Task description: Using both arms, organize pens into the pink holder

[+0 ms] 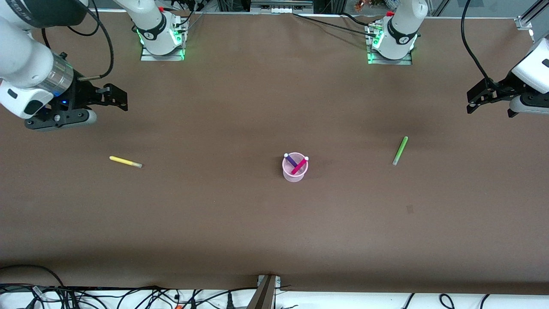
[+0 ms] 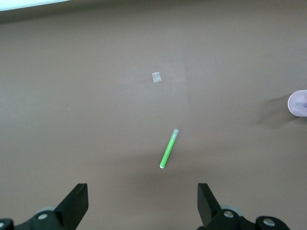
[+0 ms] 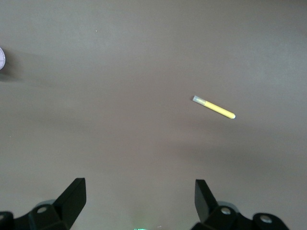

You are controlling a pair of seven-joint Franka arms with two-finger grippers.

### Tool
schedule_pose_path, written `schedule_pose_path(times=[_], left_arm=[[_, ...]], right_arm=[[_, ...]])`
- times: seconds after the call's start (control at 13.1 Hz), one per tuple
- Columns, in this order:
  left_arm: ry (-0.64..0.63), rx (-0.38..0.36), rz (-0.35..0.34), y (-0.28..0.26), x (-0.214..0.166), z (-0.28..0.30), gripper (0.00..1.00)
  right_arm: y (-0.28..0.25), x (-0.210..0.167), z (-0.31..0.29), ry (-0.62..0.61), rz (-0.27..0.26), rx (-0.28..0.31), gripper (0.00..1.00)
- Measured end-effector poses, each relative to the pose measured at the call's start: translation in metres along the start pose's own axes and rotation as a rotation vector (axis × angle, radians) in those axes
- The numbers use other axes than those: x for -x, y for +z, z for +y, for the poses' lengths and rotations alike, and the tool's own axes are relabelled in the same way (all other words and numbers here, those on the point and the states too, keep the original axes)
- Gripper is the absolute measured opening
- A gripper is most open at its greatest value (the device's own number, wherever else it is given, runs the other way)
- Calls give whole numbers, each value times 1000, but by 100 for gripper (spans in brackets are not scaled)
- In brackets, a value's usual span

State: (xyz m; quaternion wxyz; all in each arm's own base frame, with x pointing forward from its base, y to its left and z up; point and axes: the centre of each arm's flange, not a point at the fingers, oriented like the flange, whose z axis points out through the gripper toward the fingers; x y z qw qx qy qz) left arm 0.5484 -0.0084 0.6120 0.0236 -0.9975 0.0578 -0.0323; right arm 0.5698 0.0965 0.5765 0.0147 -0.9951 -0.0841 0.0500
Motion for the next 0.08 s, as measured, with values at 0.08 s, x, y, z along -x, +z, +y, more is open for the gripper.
schedule_pose_path(times=[0.08], left_arm=[[0,0,0,0,0,0,100]], right_arm=[[-3,0,2,-8,6,-2,100]])
